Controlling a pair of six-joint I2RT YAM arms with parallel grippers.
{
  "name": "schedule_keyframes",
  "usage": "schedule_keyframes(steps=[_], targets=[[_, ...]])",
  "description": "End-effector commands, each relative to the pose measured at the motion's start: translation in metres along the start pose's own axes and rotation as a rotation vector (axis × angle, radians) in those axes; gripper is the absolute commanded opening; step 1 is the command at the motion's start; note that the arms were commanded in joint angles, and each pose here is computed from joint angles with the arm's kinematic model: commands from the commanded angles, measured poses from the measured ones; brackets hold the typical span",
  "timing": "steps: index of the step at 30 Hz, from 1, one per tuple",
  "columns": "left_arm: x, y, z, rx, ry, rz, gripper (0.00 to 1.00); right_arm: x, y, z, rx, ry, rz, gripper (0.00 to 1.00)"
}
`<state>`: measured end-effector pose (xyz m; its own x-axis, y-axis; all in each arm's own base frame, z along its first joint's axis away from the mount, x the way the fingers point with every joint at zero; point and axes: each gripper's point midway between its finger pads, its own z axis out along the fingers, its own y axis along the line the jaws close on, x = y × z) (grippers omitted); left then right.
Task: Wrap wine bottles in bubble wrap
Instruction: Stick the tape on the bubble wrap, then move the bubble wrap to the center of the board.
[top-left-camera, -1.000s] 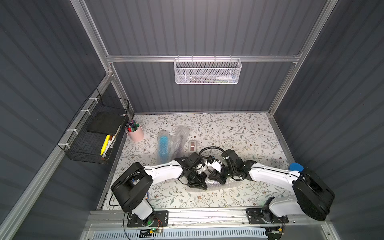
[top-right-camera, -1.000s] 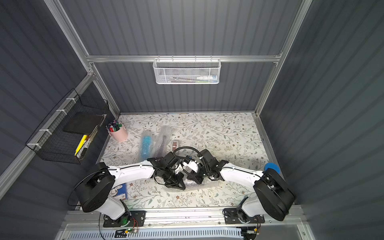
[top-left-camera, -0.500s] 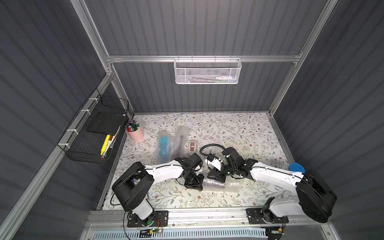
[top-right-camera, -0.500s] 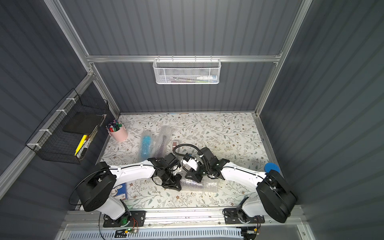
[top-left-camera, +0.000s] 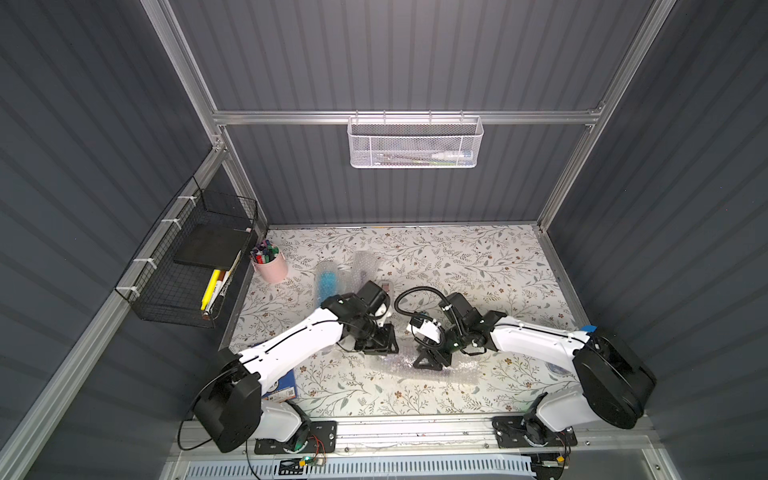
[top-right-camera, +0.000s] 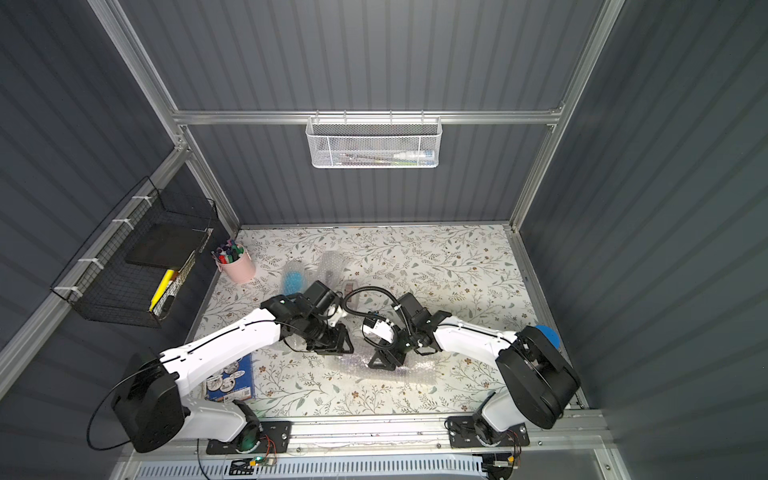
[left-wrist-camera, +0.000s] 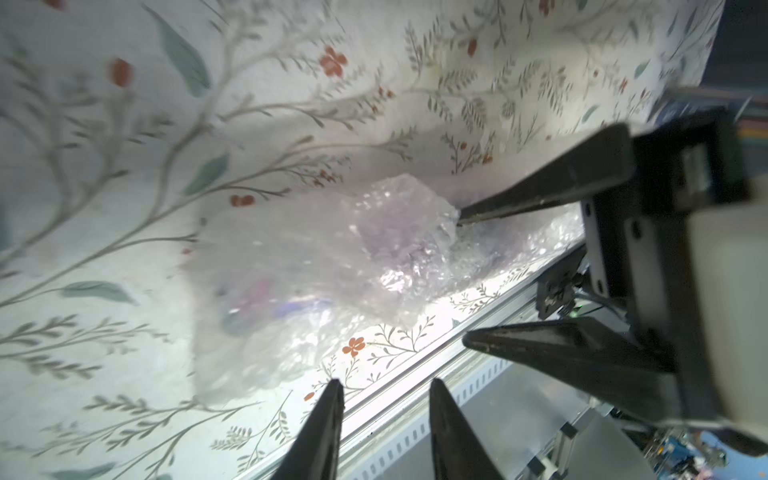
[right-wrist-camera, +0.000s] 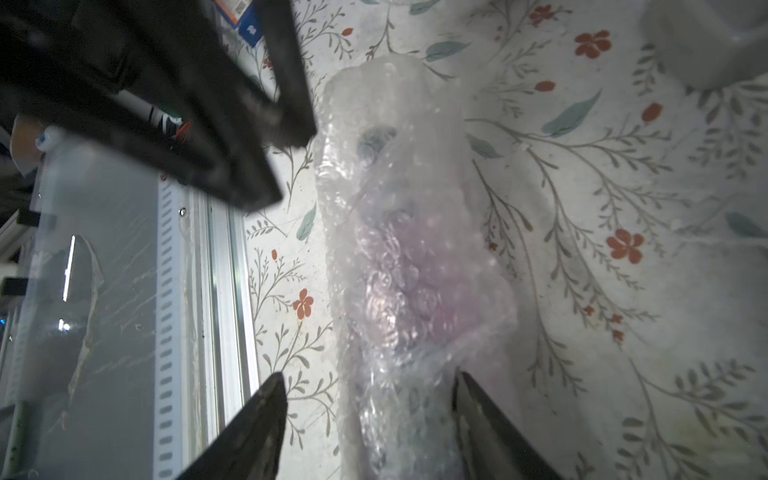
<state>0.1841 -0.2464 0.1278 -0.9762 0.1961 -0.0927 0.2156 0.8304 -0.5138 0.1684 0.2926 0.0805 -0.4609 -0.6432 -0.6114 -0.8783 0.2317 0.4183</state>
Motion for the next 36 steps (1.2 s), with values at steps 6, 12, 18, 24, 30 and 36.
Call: schedule_keyframes(steps=[6,12,18,24,30,36], targets=[[-0.031,0.024,-0.053,-0.110,-0.114,0.077,0.60,-0.003,0.009,0.000,0.042,0.032,-0.165,0.78],[-0.047,0.043,-0.074,-0.132,-0.182,0.060,0.70,-0.012,-0.003,0.006,0.185,0.061,-0.333,0.80],[-0.048,0.056,-0.079,-0.143,-0.189,0.040,0.73,0.013,-0.020,0.012,0.357,0.292,-0.556,0.84],[-0.047,0.060,-0.073,-0.129,-0.174,0.025,0.73,0.023,-0.020,0.023,0.388,0.369,-0.615,0.84],[-0.045,0.066,-0.072,-0.138,-0.162,0.014,0.73,0.029,-0.034,0.024,0.498,0.444,-0.576,0.69],[-0.044,0.070,-0.069,-0.146,-0.147,0.007,0.73,0.023,-0.033,0.016,0.552,0.417,-0.389,0.51]])
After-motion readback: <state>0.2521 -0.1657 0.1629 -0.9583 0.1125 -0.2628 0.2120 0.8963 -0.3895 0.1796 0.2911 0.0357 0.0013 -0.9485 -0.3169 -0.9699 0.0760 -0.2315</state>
